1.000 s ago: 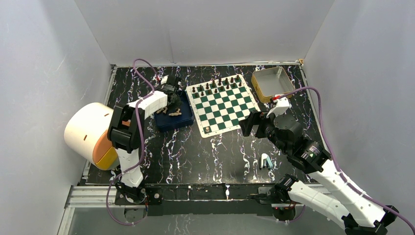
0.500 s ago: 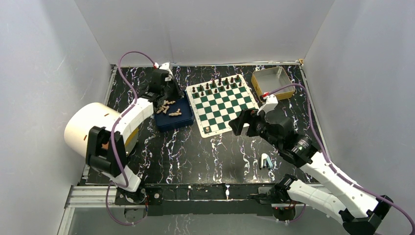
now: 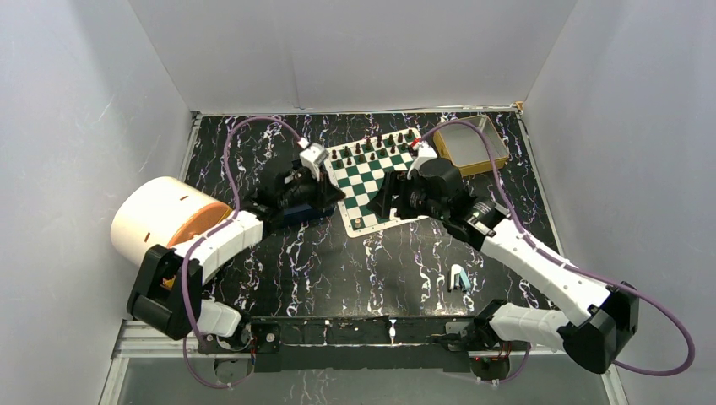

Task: Set up the chess pieces on the board
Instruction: Pick up the chess piece from the storage box, then place the chess piece on the chessboard.

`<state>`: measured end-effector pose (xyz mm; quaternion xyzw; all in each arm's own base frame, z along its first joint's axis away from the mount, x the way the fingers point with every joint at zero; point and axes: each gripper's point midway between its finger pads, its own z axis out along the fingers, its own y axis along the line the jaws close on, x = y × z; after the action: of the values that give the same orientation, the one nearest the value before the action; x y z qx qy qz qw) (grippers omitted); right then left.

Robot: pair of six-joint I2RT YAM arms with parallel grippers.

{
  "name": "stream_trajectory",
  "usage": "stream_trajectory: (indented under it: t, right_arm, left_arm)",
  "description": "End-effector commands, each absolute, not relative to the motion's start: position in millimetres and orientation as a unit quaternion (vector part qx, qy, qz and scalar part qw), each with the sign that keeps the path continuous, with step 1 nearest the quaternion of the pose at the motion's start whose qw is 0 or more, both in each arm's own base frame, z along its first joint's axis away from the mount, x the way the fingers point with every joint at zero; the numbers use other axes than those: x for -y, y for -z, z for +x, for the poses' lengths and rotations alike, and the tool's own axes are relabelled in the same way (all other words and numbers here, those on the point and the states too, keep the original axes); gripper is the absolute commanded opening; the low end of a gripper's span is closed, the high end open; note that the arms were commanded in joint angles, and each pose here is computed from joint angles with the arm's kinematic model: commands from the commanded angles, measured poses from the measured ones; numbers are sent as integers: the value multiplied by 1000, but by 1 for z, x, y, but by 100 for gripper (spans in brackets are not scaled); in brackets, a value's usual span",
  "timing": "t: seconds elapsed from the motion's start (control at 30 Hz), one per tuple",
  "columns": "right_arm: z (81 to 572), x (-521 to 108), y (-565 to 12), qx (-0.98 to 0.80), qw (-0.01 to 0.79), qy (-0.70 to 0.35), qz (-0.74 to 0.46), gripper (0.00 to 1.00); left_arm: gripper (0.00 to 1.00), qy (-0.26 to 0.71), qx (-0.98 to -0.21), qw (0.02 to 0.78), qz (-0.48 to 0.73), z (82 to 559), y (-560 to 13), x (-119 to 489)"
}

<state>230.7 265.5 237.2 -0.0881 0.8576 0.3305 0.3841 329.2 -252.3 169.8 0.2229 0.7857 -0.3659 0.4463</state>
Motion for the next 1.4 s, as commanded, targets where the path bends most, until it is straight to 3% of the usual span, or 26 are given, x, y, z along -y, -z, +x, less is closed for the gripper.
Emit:
stream_trajectory:
  t: [0.0,0.2,0.33,0.7,1.23,1.37]
  right_arm:
    - [242,-281,-274,-827,400,-384,-97,78]
    - [270,-271,-276,-823,332,-459,-40,68]
    - [271,-273,-256,-841,294,-451,-47,61]
    - [276,-296,-236,-846,219,-485,-21,54]
    - [273,-326,-211,-849,189,-491,-45,47]
    - [284,-306,-210,-865,241,-439,-21,47]
  left_arm:
    - [0,363,-658,541,378,303,-213,281]
    - [0,369,-606,539,454,279,-200,292]
    - [0,352,-578,553,486,273,-198,293]
    - [0,334,-544,544,546,271,-188,300]
    - [0,338,-562,536,531,273,-176,300]
    - [0,335,-585,547,496,283,-179,301]
